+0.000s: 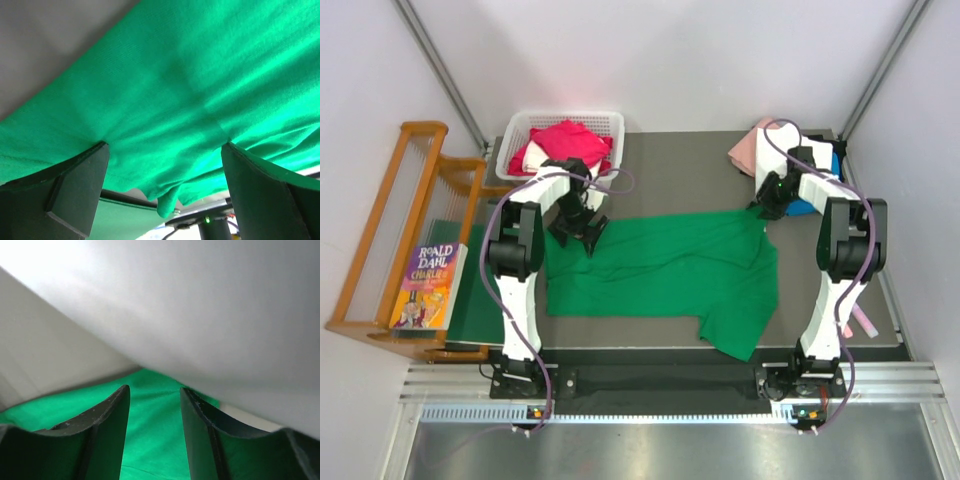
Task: Fold and stack the t-shirts
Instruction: Fold the tshirt
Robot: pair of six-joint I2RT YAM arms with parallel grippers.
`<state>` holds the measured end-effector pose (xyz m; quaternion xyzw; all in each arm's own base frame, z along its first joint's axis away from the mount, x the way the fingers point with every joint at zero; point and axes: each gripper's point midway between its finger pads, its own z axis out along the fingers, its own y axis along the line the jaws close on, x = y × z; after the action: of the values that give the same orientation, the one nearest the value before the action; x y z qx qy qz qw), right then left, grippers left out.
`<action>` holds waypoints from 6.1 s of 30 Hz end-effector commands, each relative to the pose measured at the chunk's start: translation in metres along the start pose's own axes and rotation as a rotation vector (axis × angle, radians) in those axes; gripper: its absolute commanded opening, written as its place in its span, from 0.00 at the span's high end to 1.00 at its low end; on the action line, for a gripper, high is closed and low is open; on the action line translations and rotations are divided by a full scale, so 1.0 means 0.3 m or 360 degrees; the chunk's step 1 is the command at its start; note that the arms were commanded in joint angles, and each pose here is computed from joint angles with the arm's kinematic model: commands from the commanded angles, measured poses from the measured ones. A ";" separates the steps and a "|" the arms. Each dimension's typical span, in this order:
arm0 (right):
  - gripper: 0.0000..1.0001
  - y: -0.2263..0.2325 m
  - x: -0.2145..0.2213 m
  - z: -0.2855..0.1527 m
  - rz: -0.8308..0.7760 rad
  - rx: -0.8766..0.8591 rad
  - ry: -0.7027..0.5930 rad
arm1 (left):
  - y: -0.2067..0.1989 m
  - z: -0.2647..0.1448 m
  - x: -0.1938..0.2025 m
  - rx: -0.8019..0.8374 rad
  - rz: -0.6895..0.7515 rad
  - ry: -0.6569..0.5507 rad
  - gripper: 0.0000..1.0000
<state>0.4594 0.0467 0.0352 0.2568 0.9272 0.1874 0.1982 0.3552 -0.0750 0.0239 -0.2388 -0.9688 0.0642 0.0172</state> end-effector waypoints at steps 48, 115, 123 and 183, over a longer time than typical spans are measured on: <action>0.53 0.086 0.744 -0.540 -0.0576 -0.0248 -0.0123 | -0.198 -0.236 0.555 -0.0276 0.0424 -0.0233 0.01; 0.53 -0.056 1.255 -0.444 -0.1192 0.0074 0.0173 | -0.145 0.009 0.488 -0.0291 0.0413 -0.0201 0.38; 0.55 -0.055 1.274 -0.423 -0.1256 0.0146 0.0150 | -0.146 0.009 0.497 -0.0290 0.0408 -0.0199 0.46; 1.00 -0.108 1.175 -0.704 -0.1001 -0.0001 0.0083 | -0.218 -0.162 0.572 -0.0192 0.0446 -0.0197 0.49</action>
<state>0.0705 0.1587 0.0993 -0.0486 0.9666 0.1215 0.2203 0.1903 -0.0358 0.0739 -0.3637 -0.9269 -0.0222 -0.0900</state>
